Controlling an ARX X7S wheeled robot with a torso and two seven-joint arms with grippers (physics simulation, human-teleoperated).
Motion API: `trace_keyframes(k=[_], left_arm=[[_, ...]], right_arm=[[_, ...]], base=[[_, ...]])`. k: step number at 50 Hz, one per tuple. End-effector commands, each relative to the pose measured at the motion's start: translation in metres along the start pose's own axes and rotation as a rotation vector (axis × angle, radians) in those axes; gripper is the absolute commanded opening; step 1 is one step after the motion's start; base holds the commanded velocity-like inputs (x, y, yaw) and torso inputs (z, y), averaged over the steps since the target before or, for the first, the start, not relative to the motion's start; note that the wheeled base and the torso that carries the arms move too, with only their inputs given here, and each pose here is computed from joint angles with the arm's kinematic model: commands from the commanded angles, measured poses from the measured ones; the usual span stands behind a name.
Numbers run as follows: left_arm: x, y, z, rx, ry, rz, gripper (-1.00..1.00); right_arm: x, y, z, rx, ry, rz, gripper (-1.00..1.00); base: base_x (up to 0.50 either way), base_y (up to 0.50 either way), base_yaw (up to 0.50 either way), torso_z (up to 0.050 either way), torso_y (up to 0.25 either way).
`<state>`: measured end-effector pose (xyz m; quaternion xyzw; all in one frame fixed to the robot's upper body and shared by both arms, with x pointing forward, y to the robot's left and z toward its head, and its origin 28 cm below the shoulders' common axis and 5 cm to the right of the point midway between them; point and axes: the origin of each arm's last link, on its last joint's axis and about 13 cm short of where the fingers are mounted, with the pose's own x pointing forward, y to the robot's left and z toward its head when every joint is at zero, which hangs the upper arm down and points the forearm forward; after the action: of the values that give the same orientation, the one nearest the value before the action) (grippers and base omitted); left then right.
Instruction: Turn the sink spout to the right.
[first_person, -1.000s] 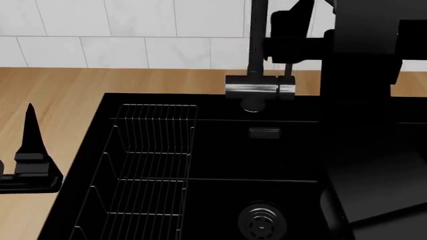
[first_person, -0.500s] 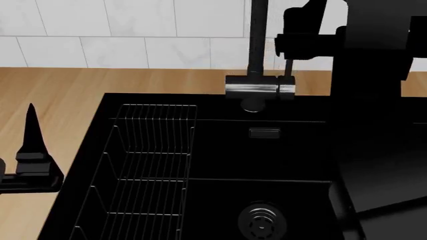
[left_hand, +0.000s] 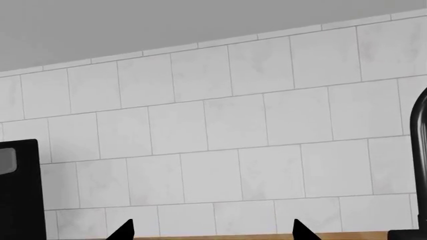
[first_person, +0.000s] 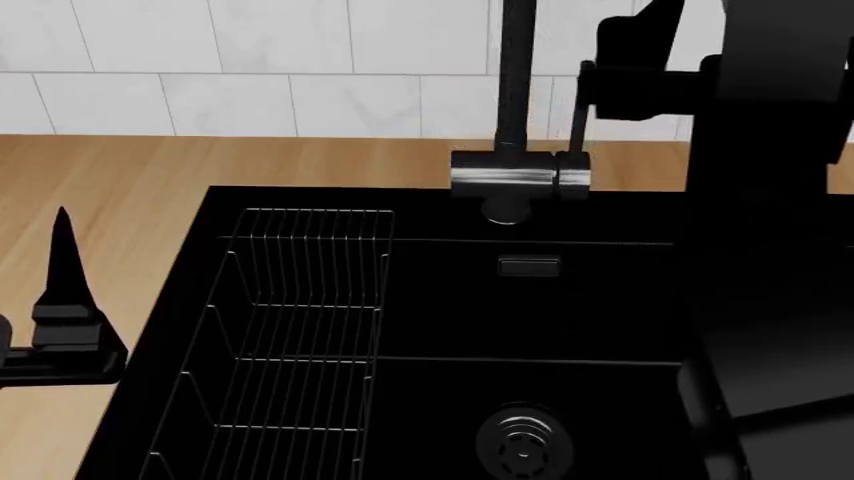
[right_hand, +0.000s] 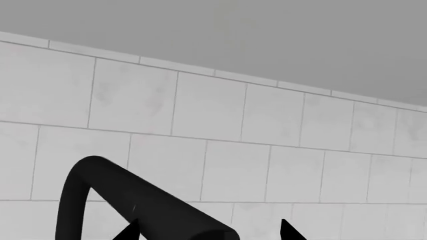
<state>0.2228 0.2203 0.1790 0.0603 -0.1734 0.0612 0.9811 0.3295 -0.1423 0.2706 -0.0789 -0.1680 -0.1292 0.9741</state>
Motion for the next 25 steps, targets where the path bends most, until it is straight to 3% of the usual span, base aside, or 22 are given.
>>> trace_keyframes(k=[1,25], left_arm=[[0.001,0.0,0.0,0.002,0.003,0.001,1.0],[0.0,0.0,0.0,0.002,0.003,-0.001,1.0]], right_arm=[[0.004,-0.004,0.001,-0.008,-0.003,-0.02,1.0],[0.021,-0.006,-0.003,-0.039,0.017,-0.032,1.0]], base=[[0.0,0.0,0.0,0.0,0.0],[0.0,0.0,0.0,0.0,0.0]])
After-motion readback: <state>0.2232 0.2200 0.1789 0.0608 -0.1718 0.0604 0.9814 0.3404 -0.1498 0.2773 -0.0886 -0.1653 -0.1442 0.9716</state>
